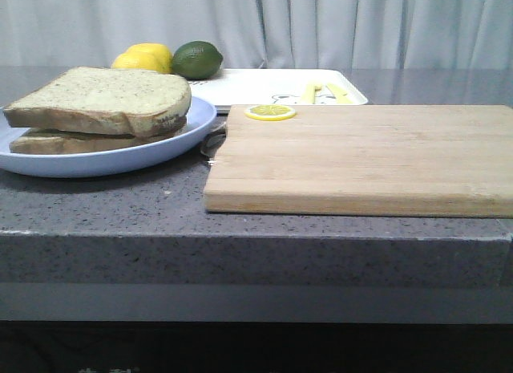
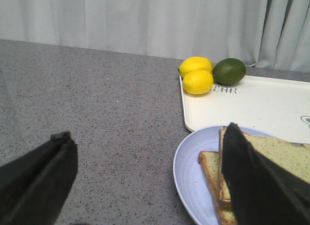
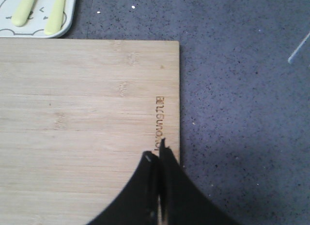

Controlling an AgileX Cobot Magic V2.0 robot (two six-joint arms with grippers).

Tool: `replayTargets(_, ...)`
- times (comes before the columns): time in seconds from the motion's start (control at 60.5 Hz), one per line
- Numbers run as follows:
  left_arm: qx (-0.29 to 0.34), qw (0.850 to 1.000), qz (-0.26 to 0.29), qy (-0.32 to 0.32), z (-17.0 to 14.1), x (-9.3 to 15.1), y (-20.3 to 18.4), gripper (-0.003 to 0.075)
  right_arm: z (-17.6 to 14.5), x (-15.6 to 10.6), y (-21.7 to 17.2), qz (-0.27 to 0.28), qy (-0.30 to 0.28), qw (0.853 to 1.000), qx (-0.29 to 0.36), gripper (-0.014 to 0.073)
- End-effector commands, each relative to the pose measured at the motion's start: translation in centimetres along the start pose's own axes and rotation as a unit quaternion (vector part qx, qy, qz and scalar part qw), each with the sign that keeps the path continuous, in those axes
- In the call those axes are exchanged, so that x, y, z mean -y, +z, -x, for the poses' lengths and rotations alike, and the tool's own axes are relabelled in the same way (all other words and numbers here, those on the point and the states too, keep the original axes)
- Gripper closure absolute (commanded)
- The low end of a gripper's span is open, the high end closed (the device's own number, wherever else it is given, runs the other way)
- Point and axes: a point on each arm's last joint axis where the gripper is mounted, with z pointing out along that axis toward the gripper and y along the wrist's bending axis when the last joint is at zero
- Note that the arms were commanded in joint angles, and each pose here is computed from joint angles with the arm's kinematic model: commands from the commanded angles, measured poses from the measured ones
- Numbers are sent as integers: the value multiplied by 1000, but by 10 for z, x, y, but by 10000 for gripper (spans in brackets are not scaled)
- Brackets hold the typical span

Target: Place bread and move sandwich to tray

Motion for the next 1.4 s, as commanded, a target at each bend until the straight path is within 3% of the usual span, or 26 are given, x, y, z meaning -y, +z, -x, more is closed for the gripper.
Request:
replayTargets(0.0, 53, 999, -5, -6, 17, 2, -1, 135, -20, 1, -11, 2, -25, 995, 95, 680)
replayTargets(0.083, 53, 999, -5, -6, 17, 2, -1, 135, -48, 3, -18, -1, -51, 989, 139, 680)
replayTargets(0.297, 53, 999, -5, -6, 17, 2, -1, 135, -104, 7, -36, 0, -51, 966, 255, 680)
replayTargets(0.562, 49, 999, -6, -10, 17, 2, -1, 135, -124, 9, -47, 0, -50, 948, 315, 680)
replayTargets(0.694, -6, 1000, -5, -10, 17, 2, 12, 135, -123, 9, -48, 0, -50, 947, 317, 680)
replayTargets(0.826, -100, 995, -3, -11, 23, 3, 42, 135, -123, 9, -48, 0, -50, 947, 319, 680)
replayTargets(1.024, -257, 966, -2, -20, 24, 5, 101, 135, -123, 9, -48, 0, -50, 946, 319, 680)
replayTargets(1.387, -342, 939, -30, -8, 6, 22, 185, 135, -123, 9, -48, 0, -50, 946, 320, 680)
